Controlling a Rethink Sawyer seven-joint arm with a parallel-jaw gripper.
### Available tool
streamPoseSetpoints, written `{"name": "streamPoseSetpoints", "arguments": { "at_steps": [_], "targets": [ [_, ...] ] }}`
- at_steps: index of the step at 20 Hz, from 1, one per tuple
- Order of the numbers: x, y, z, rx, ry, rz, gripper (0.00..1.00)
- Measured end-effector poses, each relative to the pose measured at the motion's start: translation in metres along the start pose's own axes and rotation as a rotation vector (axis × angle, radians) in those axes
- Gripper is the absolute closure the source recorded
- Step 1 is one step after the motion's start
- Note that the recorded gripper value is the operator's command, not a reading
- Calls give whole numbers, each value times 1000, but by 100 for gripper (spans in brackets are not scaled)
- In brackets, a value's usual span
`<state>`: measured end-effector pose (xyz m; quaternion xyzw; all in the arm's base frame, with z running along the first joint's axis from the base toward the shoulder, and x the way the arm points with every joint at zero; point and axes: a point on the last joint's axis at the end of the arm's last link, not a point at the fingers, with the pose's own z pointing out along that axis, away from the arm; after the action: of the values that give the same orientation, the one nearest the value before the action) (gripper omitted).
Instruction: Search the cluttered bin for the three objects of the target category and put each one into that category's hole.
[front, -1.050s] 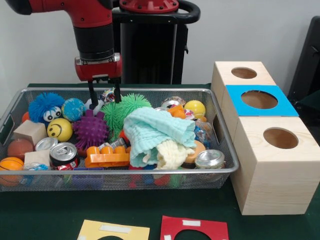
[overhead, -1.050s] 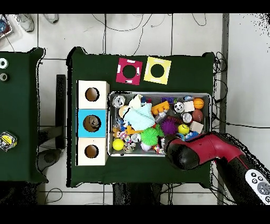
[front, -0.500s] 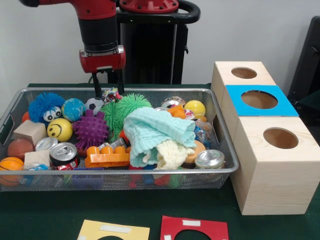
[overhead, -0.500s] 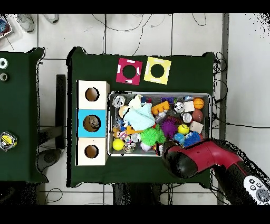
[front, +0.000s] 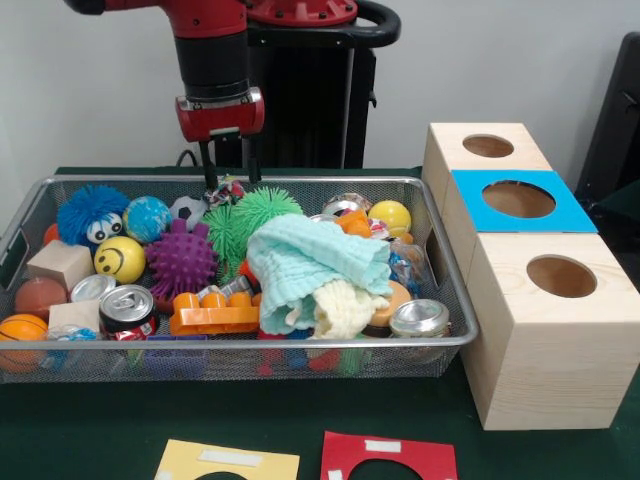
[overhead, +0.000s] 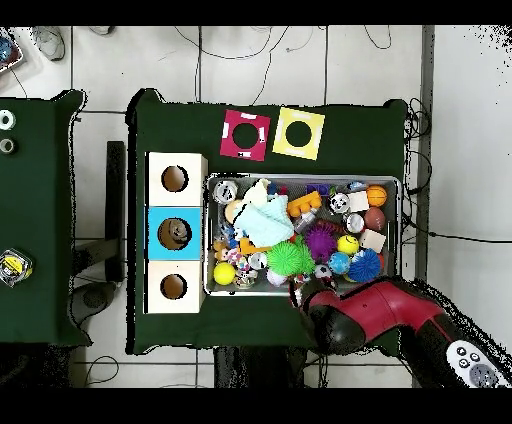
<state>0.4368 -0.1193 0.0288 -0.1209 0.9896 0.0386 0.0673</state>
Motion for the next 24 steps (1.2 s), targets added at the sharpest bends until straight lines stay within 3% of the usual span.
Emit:
{"name": "streamPoseSetpoints", "arguments": {
  "at_steps": [8,15,23,24],
  "targets": [
    [20,7,19,-19,-42,-48,0],
    [25,5,30,-28,-71,-46,0],
    [26,5,32,-14,-62,-48,0],
    [26,4,33,-7,-59,-50,100]
  ]
}}
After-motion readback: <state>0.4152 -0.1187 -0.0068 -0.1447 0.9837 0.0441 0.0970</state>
